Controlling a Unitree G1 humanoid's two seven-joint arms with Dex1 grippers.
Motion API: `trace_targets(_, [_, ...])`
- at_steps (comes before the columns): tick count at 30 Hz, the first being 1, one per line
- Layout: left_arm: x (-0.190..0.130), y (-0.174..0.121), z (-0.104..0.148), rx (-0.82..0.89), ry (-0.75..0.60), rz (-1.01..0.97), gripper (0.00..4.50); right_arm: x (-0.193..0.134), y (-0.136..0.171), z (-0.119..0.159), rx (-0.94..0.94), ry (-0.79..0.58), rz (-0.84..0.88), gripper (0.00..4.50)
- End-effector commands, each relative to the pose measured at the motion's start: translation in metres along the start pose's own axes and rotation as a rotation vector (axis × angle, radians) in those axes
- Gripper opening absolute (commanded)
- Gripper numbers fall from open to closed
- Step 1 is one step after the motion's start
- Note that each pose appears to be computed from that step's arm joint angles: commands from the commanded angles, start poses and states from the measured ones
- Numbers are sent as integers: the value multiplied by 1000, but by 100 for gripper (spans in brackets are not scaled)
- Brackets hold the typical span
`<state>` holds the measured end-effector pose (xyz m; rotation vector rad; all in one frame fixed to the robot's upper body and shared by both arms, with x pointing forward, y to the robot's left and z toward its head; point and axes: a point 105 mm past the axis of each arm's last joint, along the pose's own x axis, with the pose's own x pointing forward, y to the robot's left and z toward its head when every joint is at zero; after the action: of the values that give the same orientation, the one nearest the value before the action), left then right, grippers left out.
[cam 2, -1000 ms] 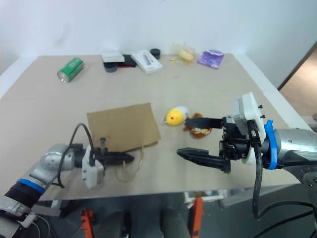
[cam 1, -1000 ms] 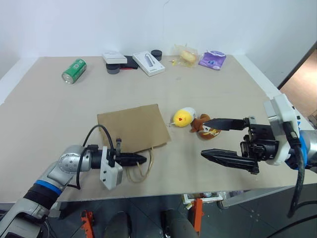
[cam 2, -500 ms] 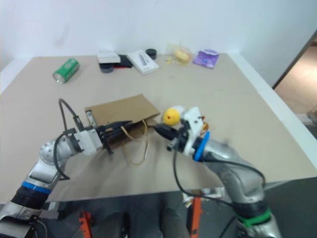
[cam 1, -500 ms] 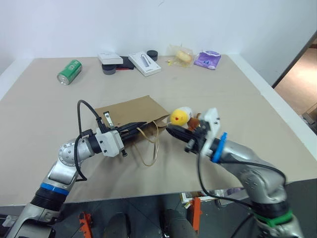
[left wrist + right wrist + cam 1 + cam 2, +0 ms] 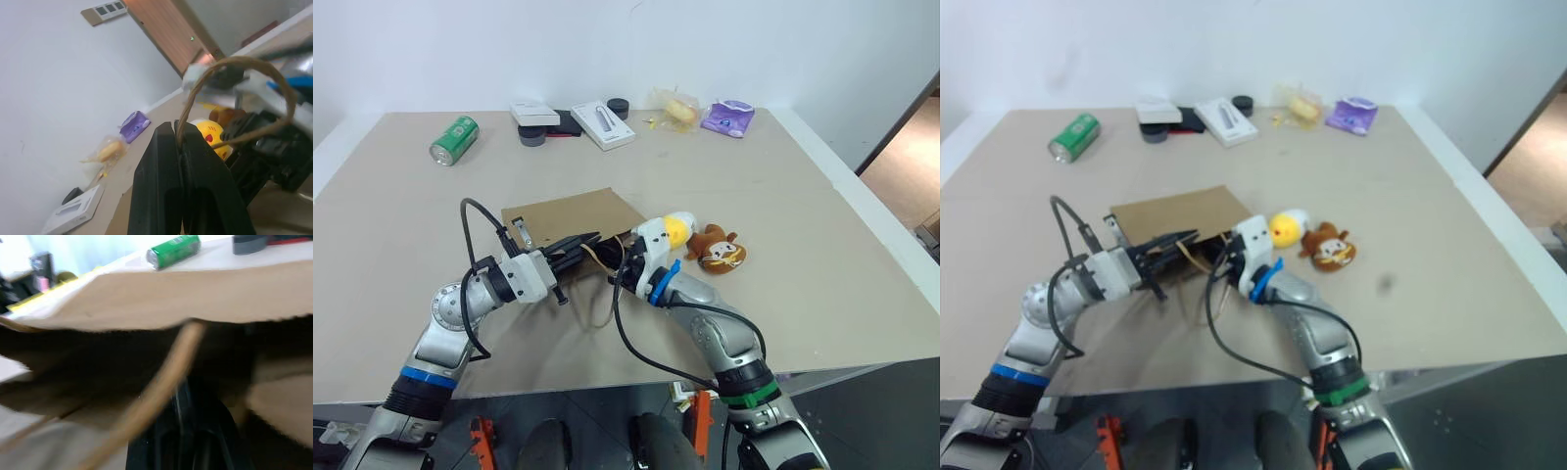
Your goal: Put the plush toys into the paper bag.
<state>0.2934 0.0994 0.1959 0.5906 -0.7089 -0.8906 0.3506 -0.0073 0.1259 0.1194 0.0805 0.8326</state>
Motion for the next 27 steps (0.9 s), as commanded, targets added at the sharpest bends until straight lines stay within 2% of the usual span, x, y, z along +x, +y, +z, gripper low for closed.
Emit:
trace_targets(1, [7,29,16,-22,-53,163,0,7,-7,-3,9,39,-75,8])
trace_targets(6, [17,63,36,-4,-108,330,0,3,-17,-26,25,157,-149,8])
trace_targets(16, [21,74,66,79,-192,361,0,-2,-21,-33,37,220,-183,8])
trace_targets(19, [21,76,68,80,-188,370,0,-2,-21,-32,37,219,-182,8])
trace_targets(21, [20,76,66,81,-179,378,0,-2,-19,-30,36,204,-171,8])
trace_targets(25, [18,67,53,49,-137,361,0,-2,-11,-10,22,92,-118,8])
trace_targets(27, [17,58,45,28,-113,332,0,-6,-4,12,-16,4,-64,8])
